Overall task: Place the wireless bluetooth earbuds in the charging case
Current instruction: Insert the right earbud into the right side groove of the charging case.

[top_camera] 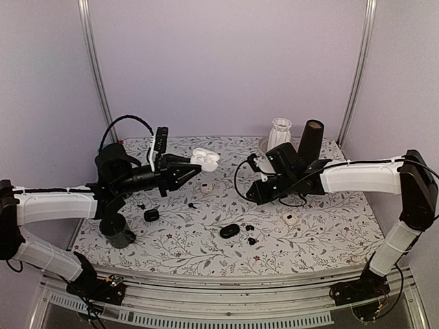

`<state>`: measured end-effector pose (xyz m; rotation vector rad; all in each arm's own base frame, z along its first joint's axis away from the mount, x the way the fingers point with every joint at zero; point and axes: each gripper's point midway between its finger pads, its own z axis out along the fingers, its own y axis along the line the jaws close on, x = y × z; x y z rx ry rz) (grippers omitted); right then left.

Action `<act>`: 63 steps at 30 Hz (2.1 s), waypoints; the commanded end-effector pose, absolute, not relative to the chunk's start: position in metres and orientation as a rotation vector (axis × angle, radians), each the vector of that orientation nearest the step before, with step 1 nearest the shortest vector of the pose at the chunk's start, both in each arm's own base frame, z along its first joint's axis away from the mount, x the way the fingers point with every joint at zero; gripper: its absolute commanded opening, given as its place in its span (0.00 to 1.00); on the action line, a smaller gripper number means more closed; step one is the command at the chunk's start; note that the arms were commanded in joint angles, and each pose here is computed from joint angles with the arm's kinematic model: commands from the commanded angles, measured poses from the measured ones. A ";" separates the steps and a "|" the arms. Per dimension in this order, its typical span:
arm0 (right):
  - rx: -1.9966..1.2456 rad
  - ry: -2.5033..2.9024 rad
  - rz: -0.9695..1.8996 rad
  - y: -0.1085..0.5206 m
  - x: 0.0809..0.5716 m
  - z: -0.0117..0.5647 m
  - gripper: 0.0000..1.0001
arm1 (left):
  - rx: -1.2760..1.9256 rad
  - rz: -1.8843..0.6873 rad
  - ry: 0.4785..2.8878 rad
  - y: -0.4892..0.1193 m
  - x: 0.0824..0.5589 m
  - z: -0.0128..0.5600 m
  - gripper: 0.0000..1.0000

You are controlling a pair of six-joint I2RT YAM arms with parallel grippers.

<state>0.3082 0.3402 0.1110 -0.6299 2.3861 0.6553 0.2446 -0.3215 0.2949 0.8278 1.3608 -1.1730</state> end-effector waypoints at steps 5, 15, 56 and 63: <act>-0.778 2.113 0.814 0.341 0.281 0.223 0.04 | 0.983 -1.240 1.302 -0.326 0.233 0.298 0.00; -0.985 1.780 1.004 0.355 0.221 0.325 0.04 | 1.063 -1.359 1.271 -0.334 0.221 0.297 0.00; -1.194 1.691 0.959 0.415 0.188 0.324 0.04 | 1.132 -1.503 1.222 -0.348 0.194 0.309 0.00; -1.217 1.692 0.954 0.421 0.185 0.320 0.04 | 1.125 -1.501 1.216 -0.349 0.194 0.312 0.00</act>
